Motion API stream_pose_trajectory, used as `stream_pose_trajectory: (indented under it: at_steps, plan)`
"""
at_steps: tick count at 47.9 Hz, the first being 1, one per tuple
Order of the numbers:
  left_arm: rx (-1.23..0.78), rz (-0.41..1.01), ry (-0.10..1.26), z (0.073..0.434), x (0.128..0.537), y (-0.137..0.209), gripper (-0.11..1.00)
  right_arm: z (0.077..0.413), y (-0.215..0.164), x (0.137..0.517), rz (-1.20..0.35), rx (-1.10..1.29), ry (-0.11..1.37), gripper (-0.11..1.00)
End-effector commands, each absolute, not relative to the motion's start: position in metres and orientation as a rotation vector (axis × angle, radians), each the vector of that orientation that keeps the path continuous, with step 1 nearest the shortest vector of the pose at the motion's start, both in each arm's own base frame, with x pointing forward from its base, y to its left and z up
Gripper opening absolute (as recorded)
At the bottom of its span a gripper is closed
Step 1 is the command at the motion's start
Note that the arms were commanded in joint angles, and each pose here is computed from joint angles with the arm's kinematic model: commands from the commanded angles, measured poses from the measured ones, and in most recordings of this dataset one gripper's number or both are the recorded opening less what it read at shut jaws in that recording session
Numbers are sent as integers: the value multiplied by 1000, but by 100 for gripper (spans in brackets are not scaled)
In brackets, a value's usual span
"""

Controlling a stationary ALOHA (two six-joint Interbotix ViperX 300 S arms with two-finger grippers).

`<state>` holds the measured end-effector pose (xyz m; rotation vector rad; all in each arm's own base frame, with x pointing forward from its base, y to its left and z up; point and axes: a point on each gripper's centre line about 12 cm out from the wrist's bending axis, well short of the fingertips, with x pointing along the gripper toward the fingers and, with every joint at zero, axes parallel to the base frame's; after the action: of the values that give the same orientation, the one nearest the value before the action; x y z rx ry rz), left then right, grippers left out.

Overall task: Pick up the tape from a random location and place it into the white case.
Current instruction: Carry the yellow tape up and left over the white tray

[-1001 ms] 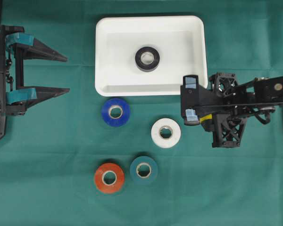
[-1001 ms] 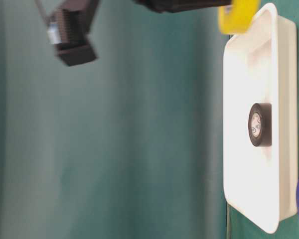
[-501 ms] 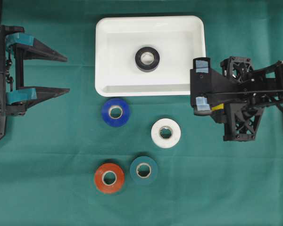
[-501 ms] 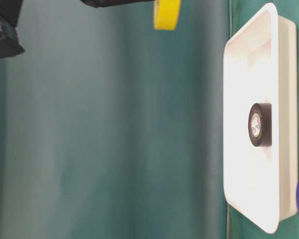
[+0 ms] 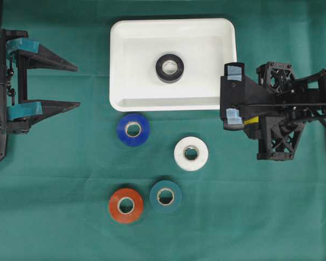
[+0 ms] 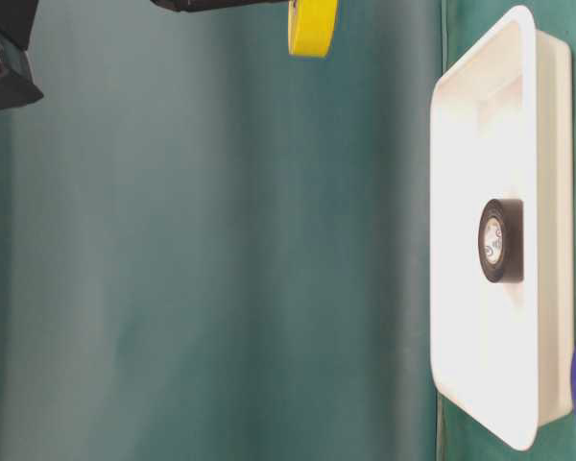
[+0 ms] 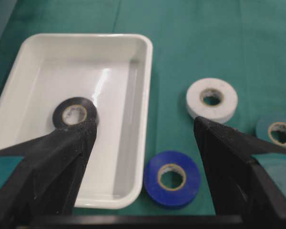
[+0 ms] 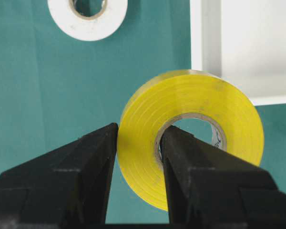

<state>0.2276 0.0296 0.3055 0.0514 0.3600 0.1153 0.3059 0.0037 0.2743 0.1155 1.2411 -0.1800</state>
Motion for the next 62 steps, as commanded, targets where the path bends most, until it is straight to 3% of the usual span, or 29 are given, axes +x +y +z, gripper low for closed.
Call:
stream_pose_trajectory:
  at_steps: [1,62]
  plan:
    - [52,113,337,314,229,29,82,289,3,307,-178,121,1195,32]
    - [52,113,341,313,230,29,82,288,-11,308,-231,90,1190,32]
